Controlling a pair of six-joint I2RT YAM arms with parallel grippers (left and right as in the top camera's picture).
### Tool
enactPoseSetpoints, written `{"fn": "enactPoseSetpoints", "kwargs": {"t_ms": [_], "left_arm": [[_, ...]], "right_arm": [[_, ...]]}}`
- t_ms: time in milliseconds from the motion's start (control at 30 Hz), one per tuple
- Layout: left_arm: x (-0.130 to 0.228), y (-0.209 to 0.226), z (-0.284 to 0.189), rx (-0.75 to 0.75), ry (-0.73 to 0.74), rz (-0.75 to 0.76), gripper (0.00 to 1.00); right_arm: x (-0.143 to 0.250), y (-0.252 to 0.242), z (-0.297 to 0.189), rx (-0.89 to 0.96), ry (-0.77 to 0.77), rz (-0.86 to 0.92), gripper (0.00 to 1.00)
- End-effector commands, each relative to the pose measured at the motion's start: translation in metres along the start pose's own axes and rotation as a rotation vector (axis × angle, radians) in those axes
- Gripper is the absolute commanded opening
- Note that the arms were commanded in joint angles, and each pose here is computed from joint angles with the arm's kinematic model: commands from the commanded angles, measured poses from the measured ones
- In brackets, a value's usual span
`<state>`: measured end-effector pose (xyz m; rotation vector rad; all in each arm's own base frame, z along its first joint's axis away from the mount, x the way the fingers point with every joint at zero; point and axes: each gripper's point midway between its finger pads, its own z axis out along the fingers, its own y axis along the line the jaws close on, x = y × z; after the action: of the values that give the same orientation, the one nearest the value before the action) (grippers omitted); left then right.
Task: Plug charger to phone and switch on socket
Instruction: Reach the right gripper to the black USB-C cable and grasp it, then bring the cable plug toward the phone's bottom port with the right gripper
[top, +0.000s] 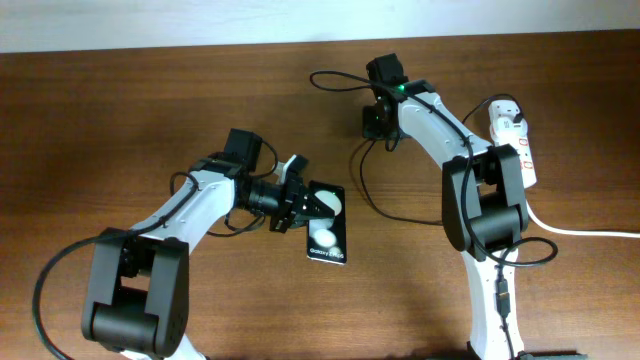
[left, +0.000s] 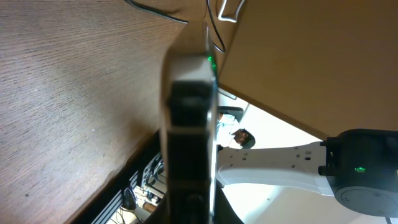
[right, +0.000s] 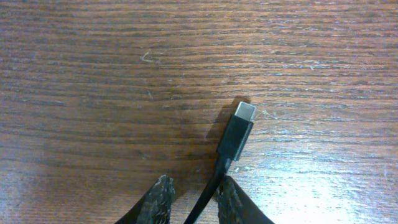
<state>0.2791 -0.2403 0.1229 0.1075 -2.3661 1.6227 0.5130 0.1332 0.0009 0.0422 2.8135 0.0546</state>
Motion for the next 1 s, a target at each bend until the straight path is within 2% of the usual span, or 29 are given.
{"fn": "enactPoseSetpoints", "kwargs": {"t_ms": [0,33,67,200,233,267,367,433,467,500,567,667,733,833,967], "left_arm": [[0.0,-0.008,-0.001,0.026,0.009,0.005,0.0],[0.0,-0.008,-0.001,0.026,0.009,0.005,0.0],[0.0,-0.008,-0.001,0.026,0.009,0.005,0.0],[0.0,-0.008,-0.001,0.026,0.009,0.005,0.0],[0.0,-0.008,-0.001,0.026,0.009,0.005,0.0],[0.0,-0.008,-0.001,0.027,0.008,0.009,0.0],[-0.004,-0.01,-0.001,0.032,-0.002,0.039,0.0],[-0.021,-0.017,-0.002,0.034,-0.054,0.119,0.0],[-0.041,-0.012,-0.004,-0.016,-0.137,0.075,0.0],[-0.062,-0.017,-0.009,-0.029,-0.223,0.101,0.0],[-0.082,-0.044,-0.014,0.033,-0.295,0.204,0.0],[-0.098,-0.083,-0.025,0.134,-0.37,0.302,0.0],[-0.105,-0.087,-0.04,0.163,-0.404,0.263,0.0],[-0.116,-0.079,-0.078,0.217,-0.439,0.108,0.0],[-0.114,-0.078,-0.098,0.278,-0.41,-0.026,0.0]], "right_arm": [[0.046,-0.003,0.041,0.002,0.151,0.017,0.16],[0.045,-0.002,0.041,0.0,0.146,0.016,0.07],[0.041,-0.002,0.039,-0.003,0.136,0.017,0.04],[0.02,0.002,0.004,-0.017,0.097,0.005,0.04],[0.012,0.004,-0.018,-0.027,0.077,-0.007,0.04],[0.007,0.007,-0.069,-0.058,0.055,-0.008,0.04],[0.009,0.013,-0.136,-0.144,0.031,-0.016,0.04],[0.018,0.022,-0.198,-0.239,-0.006,-0.082,0.04],[0.026,0.019,-0.223,-0.243,-0.018,-0.085,0.04],[0.037,0.017,-0.246,-0.253,-0.013,-0.084,0.04],[0.058,0.021,-0.265,-0.307,0.039,-0.083,0.04],[0.093,0.032,-0.27,-0.323,0.161,-0.125,0.04],[0.112,0.05,-0.281,-0.333,0.187,-0.192,0.04],[0.131,0.07,-0.329,-0.392,0.089,-0.288,0.04],[0.142,0.059,-0.36,-0.393,-0.007,-0.301,0.04]]}}
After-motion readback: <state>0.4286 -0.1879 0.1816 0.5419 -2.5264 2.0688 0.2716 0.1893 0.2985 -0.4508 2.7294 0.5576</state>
